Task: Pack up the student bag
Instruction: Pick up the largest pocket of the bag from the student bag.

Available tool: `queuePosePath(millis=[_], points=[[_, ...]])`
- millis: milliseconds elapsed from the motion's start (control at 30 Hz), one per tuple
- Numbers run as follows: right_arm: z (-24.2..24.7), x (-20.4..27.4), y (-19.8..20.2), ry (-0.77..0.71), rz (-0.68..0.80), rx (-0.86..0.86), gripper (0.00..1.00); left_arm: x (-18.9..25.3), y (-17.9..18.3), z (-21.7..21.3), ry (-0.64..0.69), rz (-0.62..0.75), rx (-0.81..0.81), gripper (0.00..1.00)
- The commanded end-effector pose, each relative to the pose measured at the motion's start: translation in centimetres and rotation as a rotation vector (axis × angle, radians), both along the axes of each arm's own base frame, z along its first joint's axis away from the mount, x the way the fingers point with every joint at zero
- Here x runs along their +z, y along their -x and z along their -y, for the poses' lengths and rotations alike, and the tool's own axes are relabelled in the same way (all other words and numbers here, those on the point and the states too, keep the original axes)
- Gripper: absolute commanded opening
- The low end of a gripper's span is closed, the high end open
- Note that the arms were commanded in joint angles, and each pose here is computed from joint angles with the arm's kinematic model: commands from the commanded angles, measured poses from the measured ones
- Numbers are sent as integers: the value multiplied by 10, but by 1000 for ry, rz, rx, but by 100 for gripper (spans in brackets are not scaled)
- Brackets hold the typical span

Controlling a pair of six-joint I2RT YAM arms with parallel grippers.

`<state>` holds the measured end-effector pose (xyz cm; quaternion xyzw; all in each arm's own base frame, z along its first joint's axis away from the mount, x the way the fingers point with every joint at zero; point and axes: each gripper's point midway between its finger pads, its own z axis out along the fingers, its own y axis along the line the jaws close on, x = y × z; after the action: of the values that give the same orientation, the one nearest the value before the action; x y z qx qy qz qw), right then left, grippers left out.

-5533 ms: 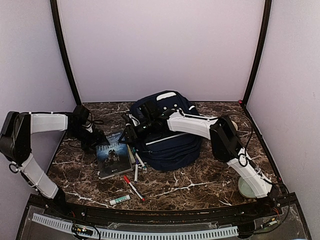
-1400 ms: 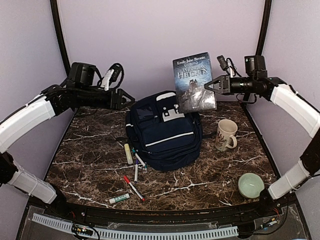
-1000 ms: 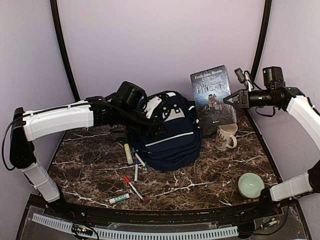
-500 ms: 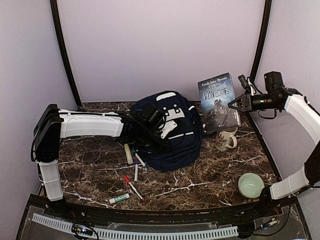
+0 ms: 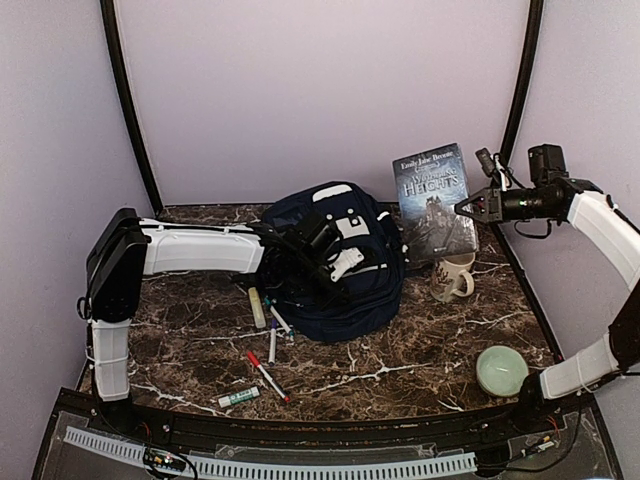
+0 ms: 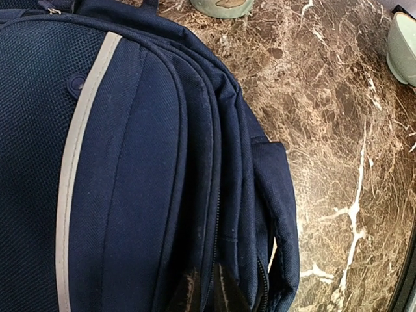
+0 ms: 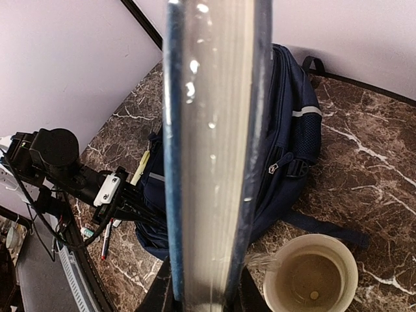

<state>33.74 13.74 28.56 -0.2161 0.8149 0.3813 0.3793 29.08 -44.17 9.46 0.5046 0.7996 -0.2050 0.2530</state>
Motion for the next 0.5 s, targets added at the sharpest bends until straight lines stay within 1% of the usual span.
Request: queuePosePath(millis=[0, 67, 200, 333, 400, 467], points=[[-5, 37, -4, -56, 157, 52, 0, -1, 11, 3, 6, -41, -40, 11], [-5, 38, -4, -58, 158, 51, 0, -4, 12, 3, 3, -51, -36, 13], [-4, 36, -4, -59, 155, 46, 0, -15, 3, -2, -37, -28, 6, 27], [-3, 33, -5, -61, 148, 39, 0, -26, -2, -3, -68, -13, 24, 36], [-3, 32, -5, -64, 147, 38, 0, -29, -7, -4, -82, 4, 41, 37], [-3, 31, -5, -69, 143, 39, 0, -31, -11, -4, -92, 19, 58, 35]])
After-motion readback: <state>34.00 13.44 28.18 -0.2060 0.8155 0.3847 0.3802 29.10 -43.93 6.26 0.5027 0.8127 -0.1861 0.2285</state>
